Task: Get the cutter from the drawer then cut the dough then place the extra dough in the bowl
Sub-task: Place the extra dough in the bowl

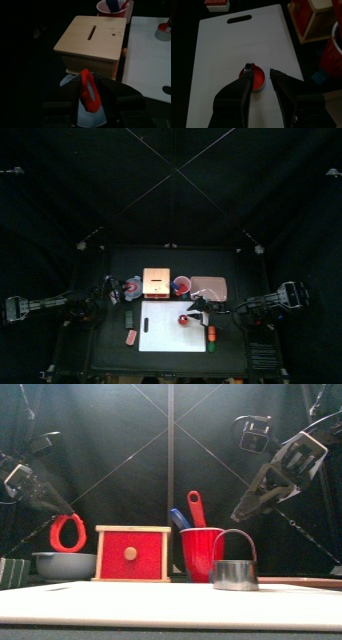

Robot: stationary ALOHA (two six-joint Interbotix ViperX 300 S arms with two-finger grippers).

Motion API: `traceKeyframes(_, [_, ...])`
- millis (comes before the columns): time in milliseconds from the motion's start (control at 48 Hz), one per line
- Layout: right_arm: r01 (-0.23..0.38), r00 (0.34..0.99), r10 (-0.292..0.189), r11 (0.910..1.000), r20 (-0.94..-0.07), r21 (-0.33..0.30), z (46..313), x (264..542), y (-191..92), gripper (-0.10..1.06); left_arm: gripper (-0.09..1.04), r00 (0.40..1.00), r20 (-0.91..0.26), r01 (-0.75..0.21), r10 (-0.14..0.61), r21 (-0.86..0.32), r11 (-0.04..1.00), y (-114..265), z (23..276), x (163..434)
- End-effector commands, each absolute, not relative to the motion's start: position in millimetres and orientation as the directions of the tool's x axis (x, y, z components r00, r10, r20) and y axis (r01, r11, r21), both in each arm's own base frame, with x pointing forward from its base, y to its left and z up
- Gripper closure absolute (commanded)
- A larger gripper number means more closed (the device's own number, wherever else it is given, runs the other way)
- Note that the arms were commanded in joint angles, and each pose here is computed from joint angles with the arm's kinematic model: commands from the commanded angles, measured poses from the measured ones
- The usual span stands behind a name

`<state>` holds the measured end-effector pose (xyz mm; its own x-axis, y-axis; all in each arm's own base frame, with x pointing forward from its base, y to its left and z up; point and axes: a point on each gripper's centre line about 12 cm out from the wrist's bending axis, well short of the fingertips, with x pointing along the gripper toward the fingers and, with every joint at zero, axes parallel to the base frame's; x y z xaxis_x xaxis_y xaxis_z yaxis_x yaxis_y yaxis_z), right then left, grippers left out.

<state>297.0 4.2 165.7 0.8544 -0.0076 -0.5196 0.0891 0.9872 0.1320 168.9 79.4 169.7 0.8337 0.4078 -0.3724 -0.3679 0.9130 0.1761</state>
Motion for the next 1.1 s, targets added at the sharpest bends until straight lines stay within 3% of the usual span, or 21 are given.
traceKeyframes(21, [0.091, 0.873, -0.012, 0.9862, -0.488, 0.138, 176.4, 302.4, 2.9, 0.24, 0.07, 0.843, -0.342, -0.372, 0.414, 0.184, 0.91, 81.5, 176.6, 173.0])
traceKeyframes(333, [0.092, 0.871, -0.012, 0.9862, -0.492, 0.138, 174.9, 301.7, 2.8, 0.24, 0.07, 0.858, -0.319, -0.335, 0.403, 0.248, 0.909, 80.0, 178.4, 174.4])
traceKeyframes(1104, [0.086, 0.878, -0.015, 0.9883, -0.478, 0.126, 179.9, 304.7, 1.3, 0.24, 0.07, 0.853, -0.33, -0.35, 0.405, 0.215, 0.912, 79.7, 176.0, 173.2])
